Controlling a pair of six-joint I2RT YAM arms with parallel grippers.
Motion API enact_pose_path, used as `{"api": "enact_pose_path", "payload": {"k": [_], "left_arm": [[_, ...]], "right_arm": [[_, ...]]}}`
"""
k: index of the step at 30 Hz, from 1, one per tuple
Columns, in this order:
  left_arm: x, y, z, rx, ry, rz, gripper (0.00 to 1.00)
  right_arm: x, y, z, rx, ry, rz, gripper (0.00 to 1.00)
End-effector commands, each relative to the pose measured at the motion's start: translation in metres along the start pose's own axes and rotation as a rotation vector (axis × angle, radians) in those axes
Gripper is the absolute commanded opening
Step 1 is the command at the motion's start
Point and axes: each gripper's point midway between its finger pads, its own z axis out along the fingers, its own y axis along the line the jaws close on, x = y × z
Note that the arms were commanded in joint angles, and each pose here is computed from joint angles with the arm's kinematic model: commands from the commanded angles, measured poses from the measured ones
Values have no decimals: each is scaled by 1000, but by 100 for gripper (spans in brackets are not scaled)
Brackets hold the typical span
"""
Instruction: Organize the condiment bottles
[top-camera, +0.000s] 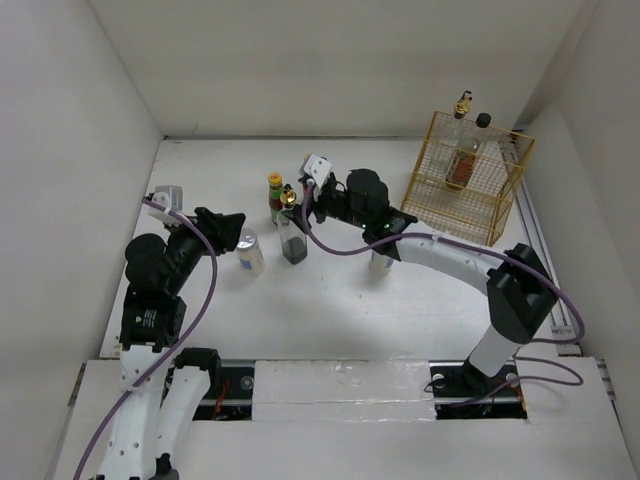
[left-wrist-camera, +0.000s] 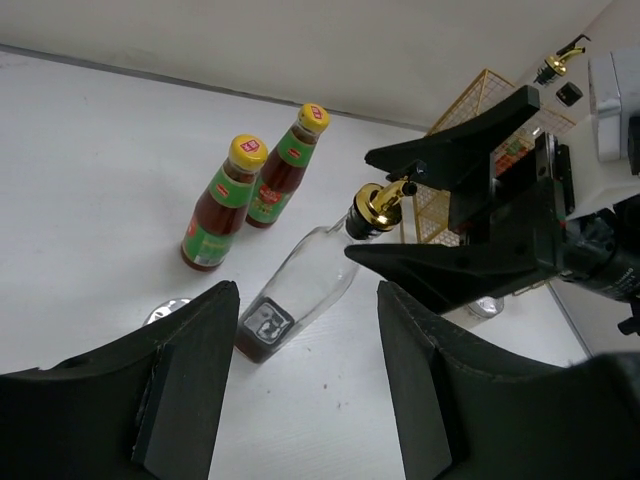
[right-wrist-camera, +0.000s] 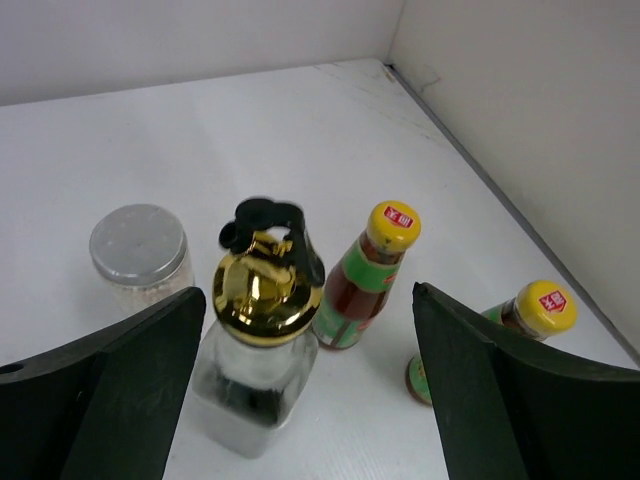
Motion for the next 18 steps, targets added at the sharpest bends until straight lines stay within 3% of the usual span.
{"api": "enact_pose_path", "payload": {"k": [1, 5, 9, 10, 11, 15, 18], "left_arm": [[-8, -5, 1, 23, -28, 12, 53], [-9, -8, -1, 35, -31, 15, 55], [-11, -8, -1, 39, -39, 18, 55], [-11, -8, -1, 39, -39, 18, 55], [-11, -8, -1, 39, -39, 18, 55], [-10, -10, -1, 47, -35, 18, 55], [-9, -7, 1, 35, -30, 15, 55]], "right_arm": [[-40, -14, 17, 48, -122, -49, 89], [-25, -12, 33, 57, -109, -26, 83], [-20, -9, 42, 60, -132, 0, 63], [-21, -4, 43, 61, -132, 10, 56], [-17, -5, 42, 74, -135, 10, 36], [-45, -3, 27, 87, -214, 20, 7], [-91, -3, 3, 94, -299, 3, 1]]}}
